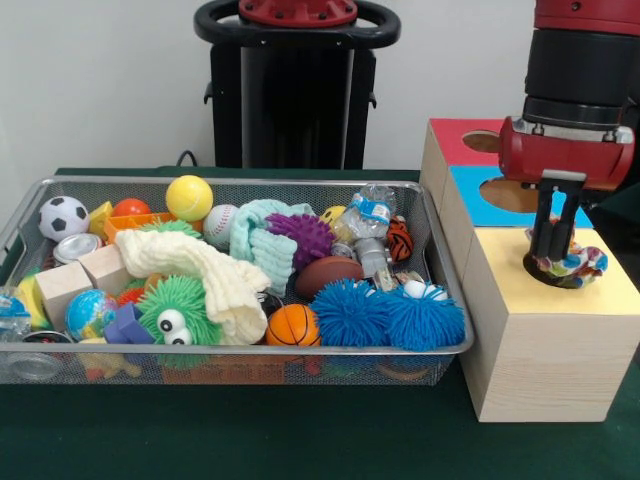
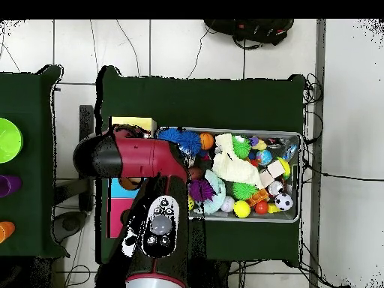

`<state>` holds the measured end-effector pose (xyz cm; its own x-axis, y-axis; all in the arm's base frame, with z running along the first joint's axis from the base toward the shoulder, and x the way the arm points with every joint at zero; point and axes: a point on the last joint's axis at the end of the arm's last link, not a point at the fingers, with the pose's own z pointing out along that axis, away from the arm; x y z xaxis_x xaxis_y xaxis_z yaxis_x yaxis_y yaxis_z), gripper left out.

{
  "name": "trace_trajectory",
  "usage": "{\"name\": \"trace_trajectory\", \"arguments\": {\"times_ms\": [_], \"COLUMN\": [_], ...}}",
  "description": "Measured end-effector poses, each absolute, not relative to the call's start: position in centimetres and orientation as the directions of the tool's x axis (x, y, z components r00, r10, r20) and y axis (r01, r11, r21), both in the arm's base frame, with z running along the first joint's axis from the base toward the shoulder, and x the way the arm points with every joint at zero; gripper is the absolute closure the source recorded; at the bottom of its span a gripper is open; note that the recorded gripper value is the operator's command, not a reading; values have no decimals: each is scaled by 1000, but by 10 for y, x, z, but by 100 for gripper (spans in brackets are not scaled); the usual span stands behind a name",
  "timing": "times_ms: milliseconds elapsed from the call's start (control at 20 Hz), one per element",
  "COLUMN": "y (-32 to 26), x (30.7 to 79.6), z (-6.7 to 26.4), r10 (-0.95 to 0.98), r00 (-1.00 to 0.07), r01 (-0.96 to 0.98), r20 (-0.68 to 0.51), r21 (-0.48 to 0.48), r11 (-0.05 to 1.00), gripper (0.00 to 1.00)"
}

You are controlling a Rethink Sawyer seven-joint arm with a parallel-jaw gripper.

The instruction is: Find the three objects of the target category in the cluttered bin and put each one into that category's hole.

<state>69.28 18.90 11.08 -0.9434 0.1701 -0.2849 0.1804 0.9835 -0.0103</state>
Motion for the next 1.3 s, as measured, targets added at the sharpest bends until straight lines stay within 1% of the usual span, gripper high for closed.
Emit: {"name": "trace_trajectory", "arguments": {"times_ms": [300,650,900,1300], "y": [189,189,190,191], "x": [692,687,688,690], "z": [114,148,165,176], "r10": [171,180,182,183], "r00": [-944,-955,-955,-951], "r01": [181,187,188,188], "r20": [-283,-236,-234,-249], "r21": [-10,-7,-2,4], "r11": [983,982,982,982], "gripper": [100,100,100,100]}}
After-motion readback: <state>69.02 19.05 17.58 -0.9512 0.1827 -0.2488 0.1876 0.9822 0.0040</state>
